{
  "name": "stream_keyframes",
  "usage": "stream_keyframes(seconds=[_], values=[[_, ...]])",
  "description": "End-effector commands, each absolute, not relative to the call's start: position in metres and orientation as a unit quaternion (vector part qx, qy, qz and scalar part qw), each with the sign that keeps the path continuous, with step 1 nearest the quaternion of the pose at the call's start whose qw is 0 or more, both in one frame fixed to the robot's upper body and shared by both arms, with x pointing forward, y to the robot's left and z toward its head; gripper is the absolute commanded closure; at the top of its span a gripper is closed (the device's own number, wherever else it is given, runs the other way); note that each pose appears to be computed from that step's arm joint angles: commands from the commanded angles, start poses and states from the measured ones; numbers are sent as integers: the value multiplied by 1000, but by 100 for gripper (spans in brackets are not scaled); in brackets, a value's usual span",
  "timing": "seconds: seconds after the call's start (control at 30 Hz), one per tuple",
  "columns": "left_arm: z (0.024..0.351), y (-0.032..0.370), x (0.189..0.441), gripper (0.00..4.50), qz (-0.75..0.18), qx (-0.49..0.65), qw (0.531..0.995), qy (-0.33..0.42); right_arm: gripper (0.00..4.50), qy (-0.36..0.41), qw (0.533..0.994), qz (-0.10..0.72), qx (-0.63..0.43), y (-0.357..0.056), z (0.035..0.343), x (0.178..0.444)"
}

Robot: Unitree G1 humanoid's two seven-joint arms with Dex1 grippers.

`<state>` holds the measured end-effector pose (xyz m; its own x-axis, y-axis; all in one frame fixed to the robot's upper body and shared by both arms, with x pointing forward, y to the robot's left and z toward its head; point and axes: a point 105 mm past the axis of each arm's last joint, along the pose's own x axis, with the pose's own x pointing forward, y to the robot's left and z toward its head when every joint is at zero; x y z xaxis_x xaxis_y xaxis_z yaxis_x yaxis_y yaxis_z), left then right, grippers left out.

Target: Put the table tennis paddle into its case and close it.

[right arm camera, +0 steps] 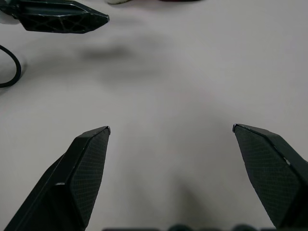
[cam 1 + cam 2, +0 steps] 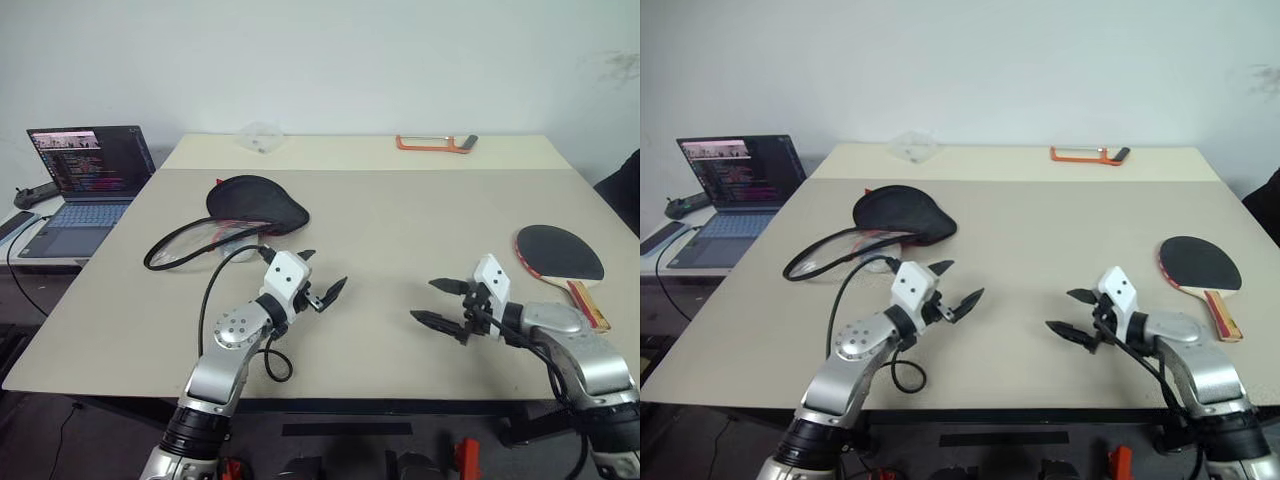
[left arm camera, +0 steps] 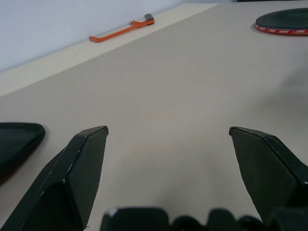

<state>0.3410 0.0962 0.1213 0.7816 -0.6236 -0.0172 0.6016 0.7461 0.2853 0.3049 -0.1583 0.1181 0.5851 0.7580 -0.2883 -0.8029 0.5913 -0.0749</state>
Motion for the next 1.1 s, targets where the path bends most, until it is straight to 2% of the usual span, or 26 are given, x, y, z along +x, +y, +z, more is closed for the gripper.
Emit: stream_keyframes(seconds=[0.03, 0.13, 0.27, 0.43, 0.57, 0.73, 0.9, 1.1], values=[[127, 89, 345, 10, -335, 140, 930, -60, 0, 95, 889, 433, -114, -162, 133, 301], [131, 82, 350, 10, -341, 140, 926, -77, 0, 96, 894, 422, -119, -162, 131, 300], [172, 81, 353, 10, -354, 112, 917, -143, 0, 80, 897, 420, -115, -162, 143, 300], [200, 110, 353, 10, -334, 110, 921, -169, 0, 72, 888, 439, -113, -155, 150, 301], [192, 134, 349, 10, -312, 119, 930, -153, 0, 69, 891, 438, -99, -147, 152, 307], [180, 139, 347, 10, -295, 107, 939, -141, 0, 67, 877, 463, -109, -144, 156, 300], [192, 154, 347, 10, -235, 92, 953, -165, 0, 77, 873, 470, -105, -140, 147, 299], [201, 135, 327, 10, -284, 96, 936, -185, 0, 76, 872, 473, -102, -139, 147, 300]])
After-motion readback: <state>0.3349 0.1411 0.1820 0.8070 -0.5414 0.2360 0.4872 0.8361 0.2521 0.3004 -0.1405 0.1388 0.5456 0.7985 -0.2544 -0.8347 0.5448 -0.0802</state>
